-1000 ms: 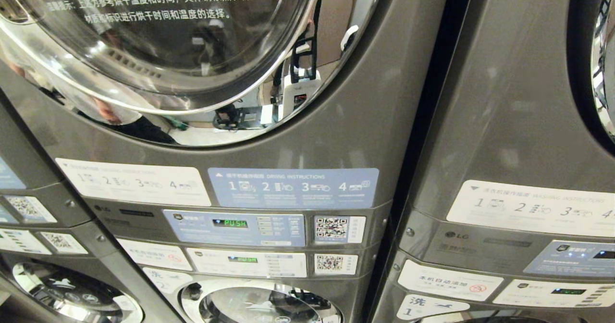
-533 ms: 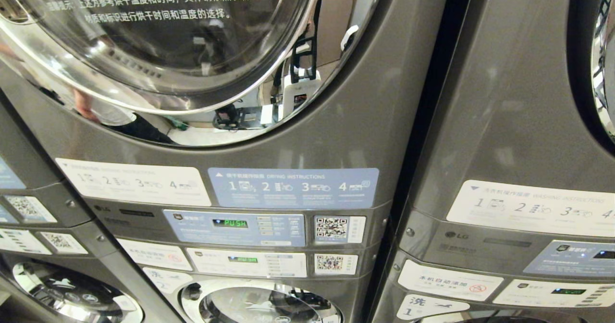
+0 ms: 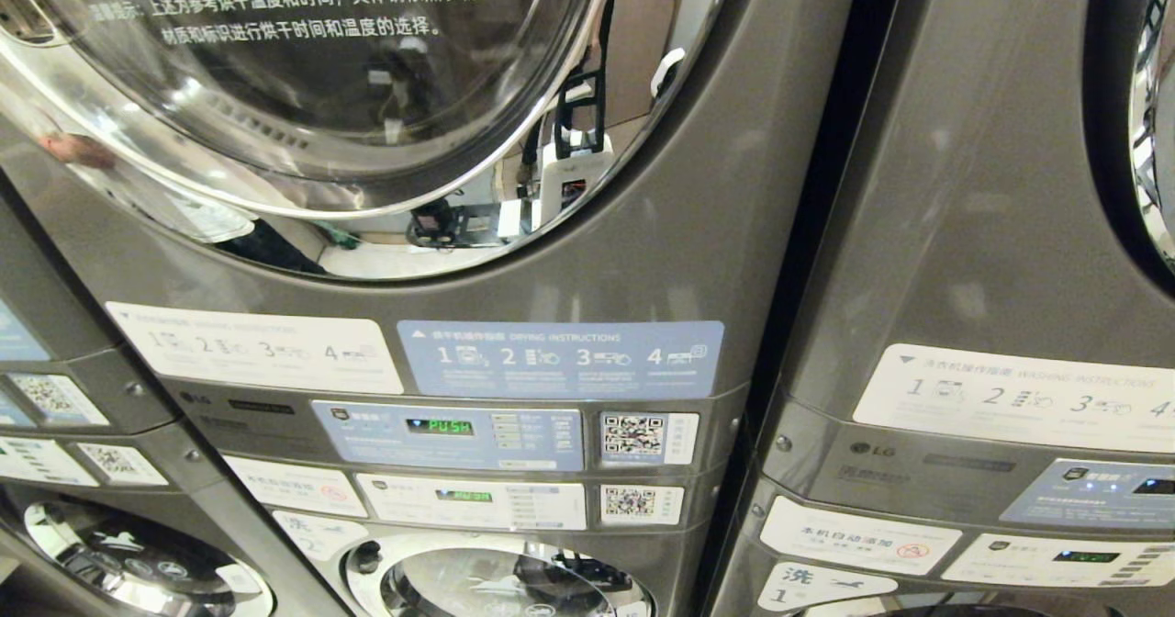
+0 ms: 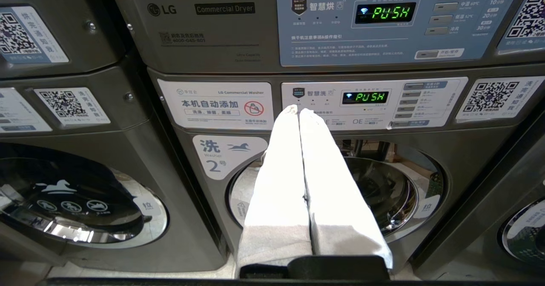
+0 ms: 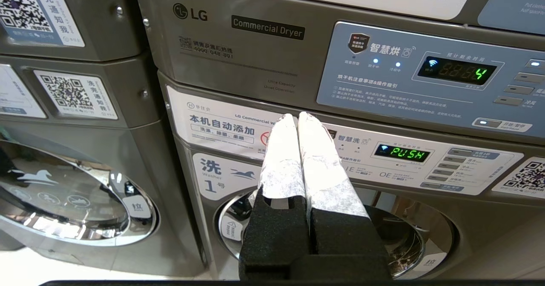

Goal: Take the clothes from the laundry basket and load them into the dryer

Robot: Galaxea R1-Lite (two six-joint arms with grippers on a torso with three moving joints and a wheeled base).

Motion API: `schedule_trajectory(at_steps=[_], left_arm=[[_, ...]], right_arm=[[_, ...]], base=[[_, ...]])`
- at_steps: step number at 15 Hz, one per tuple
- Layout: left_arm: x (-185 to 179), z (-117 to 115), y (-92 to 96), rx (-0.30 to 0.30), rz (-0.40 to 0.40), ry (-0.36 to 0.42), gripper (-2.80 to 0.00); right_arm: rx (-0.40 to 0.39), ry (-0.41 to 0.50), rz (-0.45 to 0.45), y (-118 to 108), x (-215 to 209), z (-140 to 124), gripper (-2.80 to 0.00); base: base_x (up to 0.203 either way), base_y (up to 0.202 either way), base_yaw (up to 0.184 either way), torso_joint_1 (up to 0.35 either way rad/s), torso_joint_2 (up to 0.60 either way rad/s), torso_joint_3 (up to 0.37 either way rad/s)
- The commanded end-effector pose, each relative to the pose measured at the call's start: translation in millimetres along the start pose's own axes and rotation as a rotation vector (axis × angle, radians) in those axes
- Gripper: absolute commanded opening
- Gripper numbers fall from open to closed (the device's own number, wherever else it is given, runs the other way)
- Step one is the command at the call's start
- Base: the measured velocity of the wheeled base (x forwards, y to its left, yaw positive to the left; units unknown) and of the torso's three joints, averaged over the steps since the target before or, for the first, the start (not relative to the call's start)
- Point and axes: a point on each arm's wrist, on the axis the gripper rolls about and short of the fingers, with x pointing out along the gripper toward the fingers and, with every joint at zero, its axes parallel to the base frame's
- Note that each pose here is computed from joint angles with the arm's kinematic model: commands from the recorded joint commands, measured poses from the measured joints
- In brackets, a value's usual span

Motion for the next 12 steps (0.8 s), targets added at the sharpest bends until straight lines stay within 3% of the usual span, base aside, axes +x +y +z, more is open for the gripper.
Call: schedule_trajectory(at_steps=[1,12], left_arm=[[-0.1,0.0,0.1,-0.010,0.003,-0.002,-2.80],[-0.1,0.2,0.2,-0.021,0.007,-0.003,-2.80]], right_arm=[[-0.003,0.002,0.001,0.1,0.1,-0.6,-2.80],[0.005,0.001,-0.003,0.0,0.0,-0.2,-2.80]], base=[[0.000,0.000,0.000,0.000,0.00,0.000],[0.000,0.000,0.000,0.000,0.00,0.000]])
